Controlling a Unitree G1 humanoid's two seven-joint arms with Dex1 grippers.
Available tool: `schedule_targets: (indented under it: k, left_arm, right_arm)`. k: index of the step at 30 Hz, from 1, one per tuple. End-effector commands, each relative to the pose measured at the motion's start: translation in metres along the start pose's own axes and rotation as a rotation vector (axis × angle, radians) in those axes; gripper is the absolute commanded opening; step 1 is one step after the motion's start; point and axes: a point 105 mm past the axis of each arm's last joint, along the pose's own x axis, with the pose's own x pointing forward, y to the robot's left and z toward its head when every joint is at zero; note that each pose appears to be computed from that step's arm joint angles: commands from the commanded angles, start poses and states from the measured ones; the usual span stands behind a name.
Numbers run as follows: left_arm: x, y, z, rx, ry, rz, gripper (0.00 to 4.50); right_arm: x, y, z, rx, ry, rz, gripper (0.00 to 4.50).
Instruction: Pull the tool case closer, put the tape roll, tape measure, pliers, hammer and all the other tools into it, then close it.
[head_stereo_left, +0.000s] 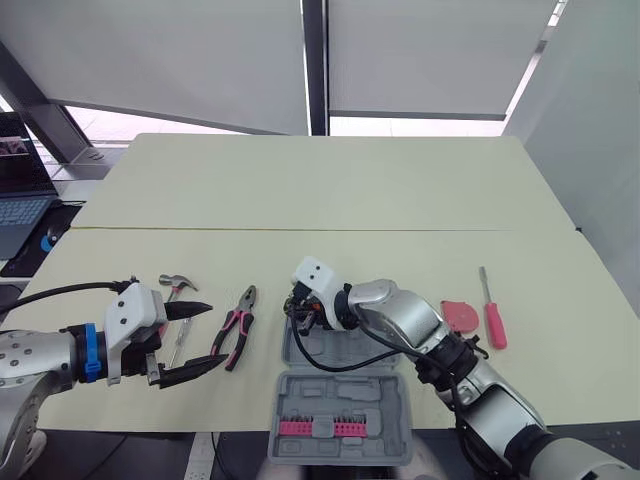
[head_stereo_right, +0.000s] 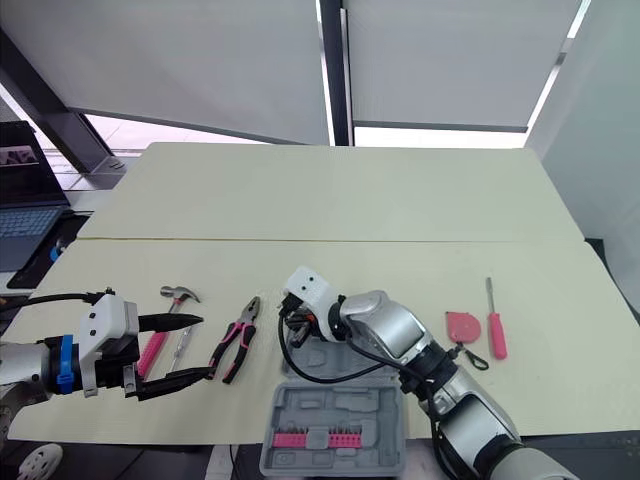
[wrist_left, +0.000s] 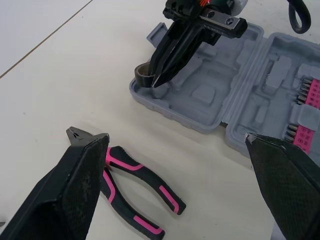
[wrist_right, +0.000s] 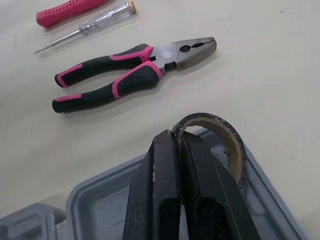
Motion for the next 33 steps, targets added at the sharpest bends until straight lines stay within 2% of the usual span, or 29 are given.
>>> schedule_targets:
  k: [1, 32, 33]
  left_arm:
    - [0.001, -0.001, 0.007, 0.039, -0.005, -0.003, 4.50]
    - [0.012, -0.003, 0.014, 0.044, -0.019, -0.005, 4.50]
    - [0.012, -0.003, 0.014, 0.044, -0.020, -0.004, 4.50]
  right_arm:
    - [-0.001, 0.001, 0.009, -0.046, -0.022, 0.018, 0.02]
    - [0.011, -0.001, -0.009, -0.114, 0.055, 0.046, 0.02]
    - [0.011, -0.002, -0.008, -0.107, 0.045, 0.039, 0.28]
